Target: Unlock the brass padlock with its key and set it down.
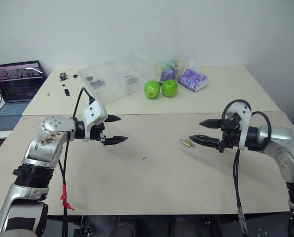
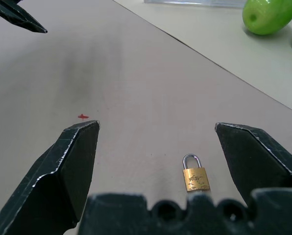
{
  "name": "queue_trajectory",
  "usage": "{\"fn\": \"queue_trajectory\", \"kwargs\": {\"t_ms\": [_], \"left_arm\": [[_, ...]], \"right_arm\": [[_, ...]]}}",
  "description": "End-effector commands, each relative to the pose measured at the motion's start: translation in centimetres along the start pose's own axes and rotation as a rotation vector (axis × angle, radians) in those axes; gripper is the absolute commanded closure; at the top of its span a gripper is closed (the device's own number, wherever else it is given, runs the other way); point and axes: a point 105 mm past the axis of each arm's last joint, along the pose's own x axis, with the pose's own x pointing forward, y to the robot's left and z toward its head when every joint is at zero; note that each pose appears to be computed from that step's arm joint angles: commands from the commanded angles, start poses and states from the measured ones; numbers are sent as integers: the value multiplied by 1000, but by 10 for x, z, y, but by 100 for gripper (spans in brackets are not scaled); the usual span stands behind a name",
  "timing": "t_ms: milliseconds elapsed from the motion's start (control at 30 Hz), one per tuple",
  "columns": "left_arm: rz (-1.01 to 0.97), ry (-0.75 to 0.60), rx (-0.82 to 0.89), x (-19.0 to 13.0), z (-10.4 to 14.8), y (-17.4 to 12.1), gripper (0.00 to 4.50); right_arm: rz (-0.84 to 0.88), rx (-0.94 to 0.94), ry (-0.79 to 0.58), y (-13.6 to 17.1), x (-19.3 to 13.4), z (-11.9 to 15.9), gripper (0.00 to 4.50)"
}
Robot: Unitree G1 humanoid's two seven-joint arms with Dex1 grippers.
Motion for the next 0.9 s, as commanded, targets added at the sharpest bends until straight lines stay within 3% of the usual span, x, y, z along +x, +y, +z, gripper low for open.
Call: {"fn": "queue_trajectory", "kwargs": {"t_ms": [33, 167, 267, 467, 900], "left_arm": [[33, -68, 39, -1, 20, 6, 0], [72, -121, 3, 0, 27, 18, 0], [-33, -80, 9, 1, 19, 1, 0], [-58, -48, 12, 9, 11, -10, 0], [-27, -58, -1, 0, 14, -10, 0]], "right_arm": [[-5, -24, -12, 3, -5, 5, 4], [-64, -10, -9, -6, -10, -3, 4], [-72, -25, -53, -6, 10, -1, 4], [-61, -76, -69, -1, 47, -6, 4], [-95, -137, 45, -34, 77, -61, 4]]}}
